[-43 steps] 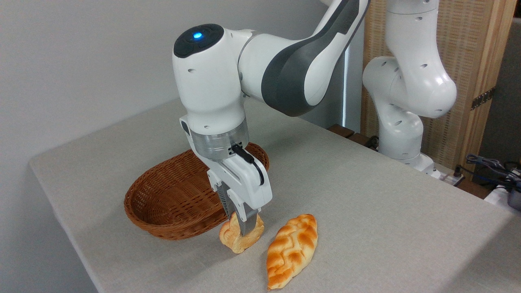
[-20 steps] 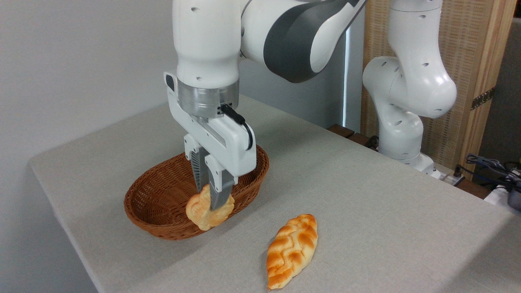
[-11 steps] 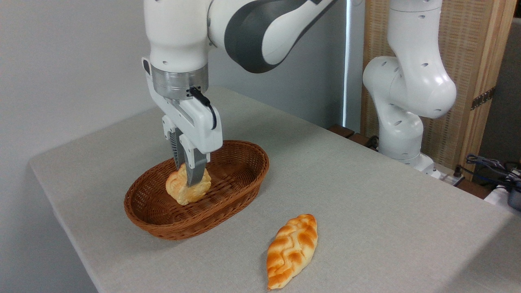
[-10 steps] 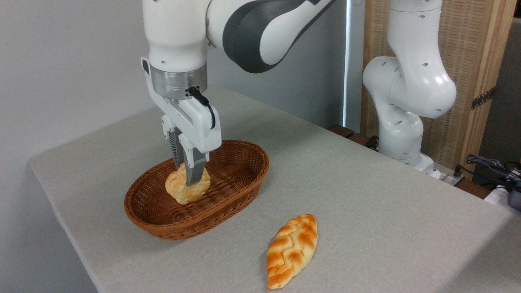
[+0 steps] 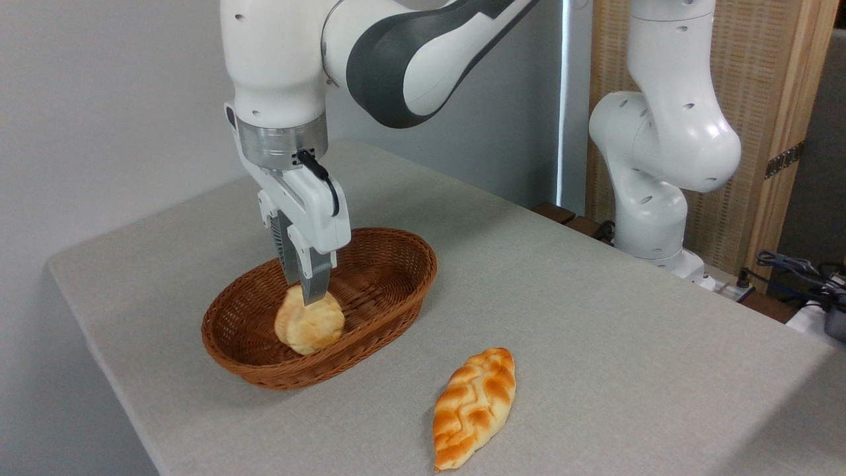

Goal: Put bread into the basket
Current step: 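Lower the bun into the basket and open the gripper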

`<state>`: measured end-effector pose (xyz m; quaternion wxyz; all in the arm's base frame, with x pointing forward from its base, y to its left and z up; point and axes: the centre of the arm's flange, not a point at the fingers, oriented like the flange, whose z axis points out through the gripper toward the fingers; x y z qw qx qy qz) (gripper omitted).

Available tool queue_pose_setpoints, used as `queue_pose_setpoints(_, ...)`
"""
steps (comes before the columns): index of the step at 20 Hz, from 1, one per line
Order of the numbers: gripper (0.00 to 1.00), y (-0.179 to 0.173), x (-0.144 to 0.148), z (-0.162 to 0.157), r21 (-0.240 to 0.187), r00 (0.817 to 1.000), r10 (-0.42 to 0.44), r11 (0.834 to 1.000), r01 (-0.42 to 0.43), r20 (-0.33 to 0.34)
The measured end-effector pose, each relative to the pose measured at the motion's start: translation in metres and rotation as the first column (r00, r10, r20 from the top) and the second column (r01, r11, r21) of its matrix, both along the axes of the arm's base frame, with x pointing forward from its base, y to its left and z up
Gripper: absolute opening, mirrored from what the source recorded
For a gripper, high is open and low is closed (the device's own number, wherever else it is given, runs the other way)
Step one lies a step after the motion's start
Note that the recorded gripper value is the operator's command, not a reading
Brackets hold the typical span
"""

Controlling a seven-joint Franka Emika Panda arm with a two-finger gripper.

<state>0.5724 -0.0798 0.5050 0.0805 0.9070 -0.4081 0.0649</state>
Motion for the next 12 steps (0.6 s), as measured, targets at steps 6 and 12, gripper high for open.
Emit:
queue_pose_setpoints(6,1.00,0.001,0.000,0.002,-0.001,1.000,0.001,1.000,-0.001,0.005)
queue_pose_setpoints(12,1.00,0.012,0.007,0.034,-0.010,0.997,0.035,0.999,-0.035,0.066)
